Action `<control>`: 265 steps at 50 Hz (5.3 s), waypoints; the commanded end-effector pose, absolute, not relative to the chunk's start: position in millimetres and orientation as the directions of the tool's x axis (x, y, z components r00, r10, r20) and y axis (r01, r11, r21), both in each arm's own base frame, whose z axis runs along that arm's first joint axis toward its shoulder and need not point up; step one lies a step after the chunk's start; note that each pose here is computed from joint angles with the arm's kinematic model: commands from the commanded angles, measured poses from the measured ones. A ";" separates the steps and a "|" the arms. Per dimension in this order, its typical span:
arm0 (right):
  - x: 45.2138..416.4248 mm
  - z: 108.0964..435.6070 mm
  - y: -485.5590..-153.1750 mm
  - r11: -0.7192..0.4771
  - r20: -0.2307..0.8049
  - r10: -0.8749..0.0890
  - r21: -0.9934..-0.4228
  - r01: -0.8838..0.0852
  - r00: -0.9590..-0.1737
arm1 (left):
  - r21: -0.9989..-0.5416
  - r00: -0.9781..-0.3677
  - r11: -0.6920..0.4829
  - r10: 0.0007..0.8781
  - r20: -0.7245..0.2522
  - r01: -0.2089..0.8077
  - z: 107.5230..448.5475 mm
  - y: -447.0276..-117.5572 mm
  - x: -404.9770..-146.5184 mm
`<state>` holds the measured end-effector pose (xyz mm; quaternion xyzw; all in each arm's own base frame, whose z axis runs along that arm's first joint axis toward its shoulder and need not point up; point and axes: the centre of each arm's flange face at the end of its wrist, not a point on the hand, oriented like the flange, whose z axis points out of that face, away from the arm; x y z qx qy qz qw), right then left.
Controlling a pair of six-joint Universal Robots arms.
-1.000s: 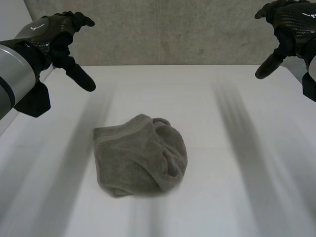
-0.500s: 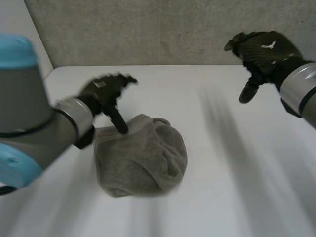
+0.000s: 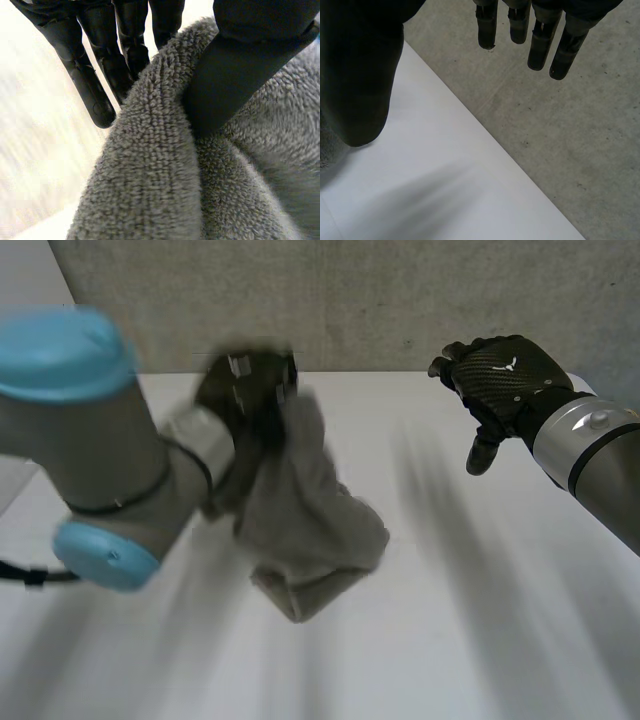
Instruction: Fold the laundry
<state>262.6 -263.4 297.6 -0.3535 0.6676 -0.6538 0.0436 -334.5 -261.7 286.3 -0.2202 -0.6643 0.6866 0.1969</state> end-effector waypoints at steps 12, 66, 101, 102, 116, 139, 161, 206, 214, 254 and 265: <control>260.3 297.9 -265.3 -0.112 0.410 -0.530 -0.901 -0.418 -0.742 | -0.970 -0.880 0.023 0.416 0.228 -0.240 285.3 -204.5 -254.9; 421.9 161.0 -305.7 -0.238 0.417 -0.829 -0.866 -0.439 -0.373 | -0.898 -0.924 0.407 0.382 0.000 0.168 155.2 -265.9 -221.9; 277.5 251.4 -263.2 -0.143 0.568 -0.747 -0.644 -0.751 -0.345 | -0.942 -0.836 0.278 0.549 -0.005 0.189 201.3 -190.8 -251.4; 277.4 251.3 -263.0 -0.143 0.568 -0.747 -0.644 -0.752 -0.345 | -0.933 -0.833 0.299 0.553 -0.003 0.201 199.5 -182.7 -248.1; 239.9 211.6 -174.5 -0.294 0.453 -0.888 -0.432 -0.852 0.077 | -0.819 -0.803 0.477 0.595 0.034 0.319 180.1 -131.9 -234.1; 230.7 231.6 -287.8 0.200 0.243 -0.666 -0.853 -0.483 -0.705 | -0.943 -0.810 0.266 0.587 -0.006 0.200 215.5 -213.1 -278.5; 219.5 160.7 -293.3 0.342 0.201 -0.681 -0.763 -0.548 -0.705 | -0.854 -0.843 0.387 0.527 -0.105 0.348 161.2 -217.1 -284.4; 254.3 178.3 -289.3 0.091 0.344 -0.719 -0.814 -0.574 -0.603 | -0.969 -0.963 0.243 0.246 0.106 -0.045 224.2 -237.3 -192.0; 257.5 174.1 -288.7 0.114 0.316 -0.725 -0.821 -0.559 -0.612 | -0.956 -0.955 0.287 0.259 0.146 -0.068 203.4 -219.4 -170.0; 235.6 178.4 -266.3 0.194 0.323 -0.642 -0.809 -0.555 -0.695 | -0.965 -0.811 0.141 0.577 -0.100 0.220 199.0 -177.0 -195.2; 230.5 162.8 -246.3 0.191 0.323 -0.644 -0.810 -0.554 -0.694 | -0.932 -0.727 0.232 0.685 -0.046 0.277 167.9 -166.7 -224.9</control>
